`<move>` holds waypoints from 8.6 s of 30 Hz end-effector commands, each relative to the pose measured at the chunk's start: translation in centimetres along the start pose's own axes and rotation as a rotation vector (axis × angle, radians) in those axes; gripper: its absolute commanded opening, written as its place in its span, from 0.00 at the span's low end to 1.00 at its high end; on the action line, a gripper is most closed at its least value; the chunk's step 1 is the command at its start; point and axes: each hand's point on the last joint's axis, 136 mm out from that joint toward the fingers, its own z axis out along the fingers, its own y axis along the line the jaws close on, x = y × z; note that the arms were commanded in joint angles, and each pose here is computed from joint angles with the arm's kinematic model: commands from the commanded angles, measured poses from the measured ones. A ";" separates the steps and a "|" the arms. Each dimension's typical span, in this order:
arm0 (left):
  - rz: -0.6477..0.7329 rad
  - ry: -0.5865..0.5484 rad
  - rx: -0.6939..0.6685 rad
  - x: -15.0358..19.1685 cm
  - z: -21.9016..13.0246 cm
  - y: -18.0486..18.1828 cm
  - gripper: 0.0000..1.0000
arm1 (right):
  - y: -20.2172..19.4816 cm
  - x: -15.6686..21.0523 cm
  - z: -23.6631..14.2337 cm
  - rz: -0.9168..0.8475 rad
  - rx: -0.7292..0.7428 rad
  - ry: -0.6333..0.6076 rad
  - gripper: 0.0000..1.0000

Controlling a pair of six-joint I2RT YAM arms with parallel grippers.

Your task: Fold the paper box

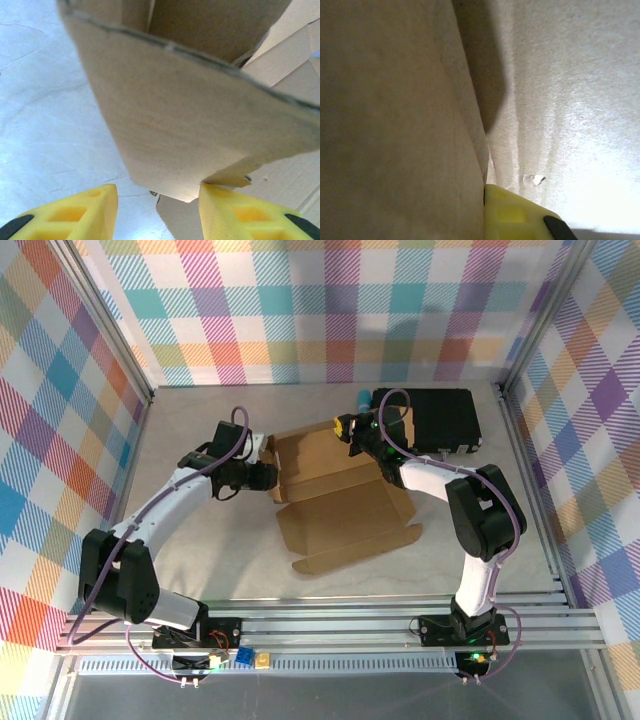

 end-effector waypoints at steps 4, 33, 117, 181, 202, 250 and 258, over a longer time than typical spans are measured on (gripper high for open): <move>0.091 0.005 -0.071 0.4 -0.6 1.0 0.53 | 1.9 0.6 0.3 -0.012 -0.045 0.034 0.00; 0.121 -0.094 0.142 -1.7 2.3 -2.0 0.63 | 2.5 1.7 -0.5 -0.095 -0.117 0.093 0.00; -0.597 -0.410 -0.305 1.4 -7.3 17.3 0.37 | -2.0 8.3 9.9 -0.165 -0.184 0.351 0.00; -0.107 -0.290 -0.014 -0.9 2.4 7.7 0.62 | -2.5 8.1 10.6 -0.146 -0.163 0.361 0.00; -0.152 -0.311 -0.249 -3.2 3.9 8.8 0.44 | -2.5 8.3 10.7 -0.136 -0.156 0.369 0.00; -0.267 -0.110 -0.680 -2.2 7.5 13.0 0.14 | -2.0 9.1 11.2 -0.084 -0.104 0.349 0.00; -0.280 -0.102 -0.694 -2.4 8.5 13.4 0.22 | -1.8 8.6 11.3 -0.063 -0.105 0.333 0.00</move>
